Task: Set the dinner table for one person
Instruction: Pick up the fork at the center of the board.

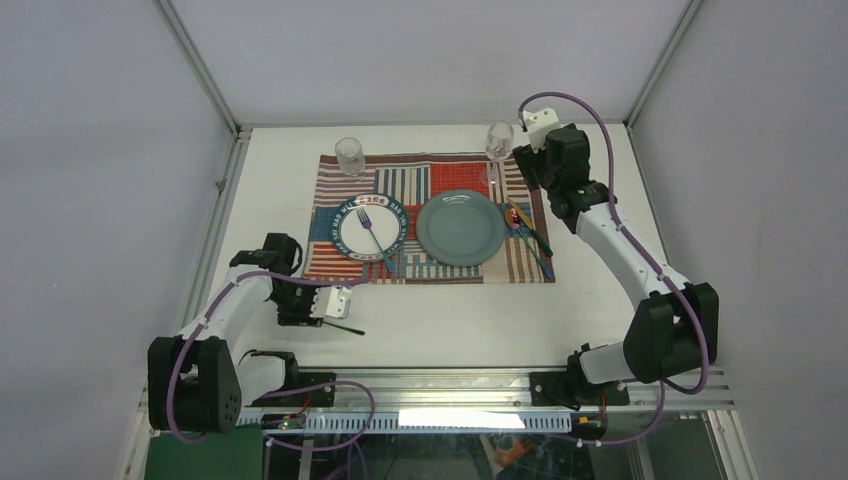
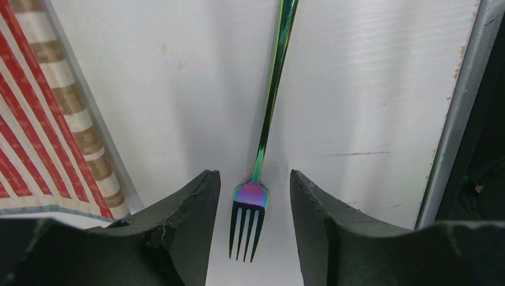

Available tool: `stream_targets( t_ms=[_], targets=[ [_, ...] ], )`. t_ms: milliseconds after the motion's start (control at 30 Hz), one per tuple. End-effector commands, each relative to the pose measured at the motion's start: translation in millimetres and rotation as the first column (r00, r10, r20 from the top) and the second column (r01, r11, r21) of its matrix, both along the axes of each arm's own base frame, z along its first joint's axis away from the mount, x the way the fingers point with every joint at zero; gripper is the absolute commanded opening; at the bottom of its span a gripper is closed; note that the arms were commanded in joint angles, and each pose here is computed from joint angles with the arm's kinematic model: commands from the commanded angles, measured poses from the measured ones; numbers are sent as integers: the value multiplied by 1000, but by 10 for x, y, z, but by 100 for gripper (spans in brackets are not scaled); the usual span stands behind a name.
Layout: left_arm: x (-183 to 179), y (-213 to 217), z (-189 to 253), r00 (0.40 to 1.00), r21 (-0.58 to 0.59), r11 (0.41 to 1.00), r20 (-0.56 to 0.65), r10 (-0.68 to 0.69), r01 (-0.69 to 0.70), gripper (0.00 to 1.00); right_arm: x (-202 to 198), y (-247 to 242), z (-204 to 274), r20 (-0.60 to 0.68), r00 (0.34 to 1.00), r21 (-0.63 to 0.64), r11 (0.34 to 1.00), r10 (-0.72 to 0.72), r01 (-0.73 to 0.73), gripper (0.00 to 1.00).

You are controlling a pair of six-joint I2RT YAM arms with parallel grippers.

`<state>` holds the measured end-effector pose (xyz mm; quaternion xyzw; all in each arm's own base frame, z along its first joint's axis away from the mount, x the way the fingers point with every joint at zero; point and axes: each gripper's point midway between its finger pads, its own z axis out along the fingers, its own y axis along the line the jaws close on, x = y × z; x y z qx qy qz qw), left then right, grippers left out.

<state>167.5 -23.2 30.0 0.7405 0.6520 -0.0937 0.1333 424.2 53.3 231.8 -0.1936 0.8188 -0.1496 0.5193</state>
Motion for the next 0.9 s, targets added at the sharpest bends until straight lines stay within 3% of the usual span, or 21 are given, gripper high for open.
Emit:
stream_targets(
  t_ms=[0, 533, 767, 867],
  targets=[
    [43, -244, 52, 998, -91, 994, 7, -60, 60, 49, 122, 13, 242, 60, 998, 25, 1000, -9, 7, 78],
    [45, -266, -189, 997, -46, 998, -61, -40, 37, 38, 81, -14, 310, 72, 997, 19, 1000, -10, 8, 78],
    [86, -263, -158, 999, -44, 999, -51, 0, -2, 9, 83, -19, 346, 77, 997, 17, 1000, -10, 9, 78],
    [63, -242, -129, 999, -35, 999, -51, 16, -18, 4, 94, -11, 339, 76, 997, 19, 1000, -8, 7, 78]
  ],
)
